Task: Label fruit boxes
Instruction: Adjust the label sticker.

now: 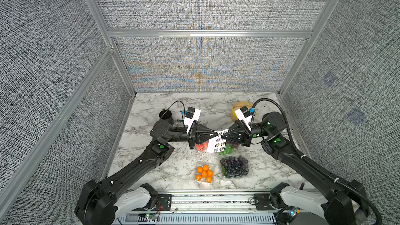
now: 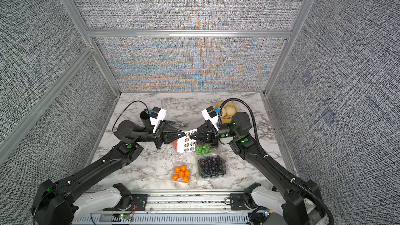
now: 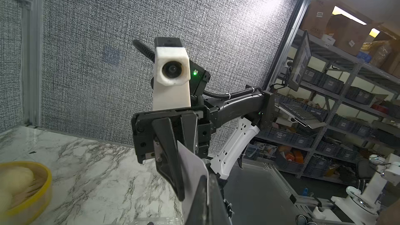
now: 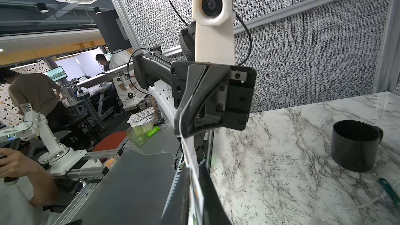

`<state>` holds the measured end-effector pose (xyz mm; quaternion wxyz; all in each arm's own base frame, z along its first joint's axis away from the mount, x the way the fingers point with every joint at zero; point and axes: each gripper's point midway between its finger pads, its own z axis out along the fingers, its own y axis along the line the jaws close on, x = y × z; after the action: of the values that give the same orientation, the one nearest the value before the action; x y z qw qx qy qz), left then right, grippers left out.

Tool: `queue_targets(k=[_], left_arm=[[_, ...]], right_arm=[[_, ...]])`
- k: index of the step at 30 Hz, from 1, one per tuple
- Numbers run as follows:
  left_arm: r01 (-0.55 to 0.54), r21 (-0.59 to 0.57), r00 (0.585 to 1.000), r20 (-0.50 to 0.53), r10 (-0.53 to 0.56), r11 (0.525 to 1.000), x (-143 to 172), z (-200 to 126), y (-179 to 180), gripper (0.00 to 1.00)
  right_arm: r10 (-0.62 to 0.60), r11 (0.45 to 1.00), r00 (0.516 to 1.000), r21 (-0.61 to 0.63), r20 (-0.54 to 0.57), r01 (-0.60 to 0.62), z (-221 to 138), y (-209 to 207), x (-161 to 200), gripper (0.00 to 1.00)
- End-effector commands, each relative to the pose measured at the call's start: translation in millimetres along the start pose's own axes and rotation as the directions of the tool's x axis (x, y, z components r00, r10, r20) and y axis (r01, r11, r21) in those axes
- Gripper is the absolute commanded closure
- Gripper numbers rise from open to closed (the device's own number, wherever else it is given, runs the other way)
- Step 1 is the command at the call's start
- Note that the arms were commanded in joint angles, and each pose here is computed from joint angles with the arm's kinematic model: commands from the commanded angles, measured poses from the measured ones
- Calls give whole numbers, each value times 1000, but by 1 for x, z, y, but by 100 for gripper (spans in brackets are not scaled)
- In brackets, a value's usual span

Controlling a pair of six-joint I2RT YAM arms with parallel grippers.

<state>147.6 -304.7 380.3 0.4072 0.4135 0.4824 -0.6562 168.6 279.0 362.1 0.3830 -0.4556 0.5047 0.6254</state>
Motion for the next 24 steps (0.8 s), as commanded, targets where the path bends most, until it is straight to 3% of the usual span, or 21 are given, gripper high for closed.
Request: queue_targets(k=[1,6,11,24], left_arm=[[-30,-6,999,12,30,1000,-4,0,-1,100],[-20,-7,1000,11,20,1000,-3,1,4,100],[-18,1,1000,15,18,1000,-4,1,2,100],[-29,-11,999,14,29,1000,-4,-2,-4,100]], right_arm=[[-20,1000,1000,-16,22,20,0,4,-5,86],[-21,998,999,-58,32,23,5,7,-9,89],[-23,997,999,-76,29,25,10,6,-11,100],[-42,998,999,-37,16,43,0,7,-1,97]])
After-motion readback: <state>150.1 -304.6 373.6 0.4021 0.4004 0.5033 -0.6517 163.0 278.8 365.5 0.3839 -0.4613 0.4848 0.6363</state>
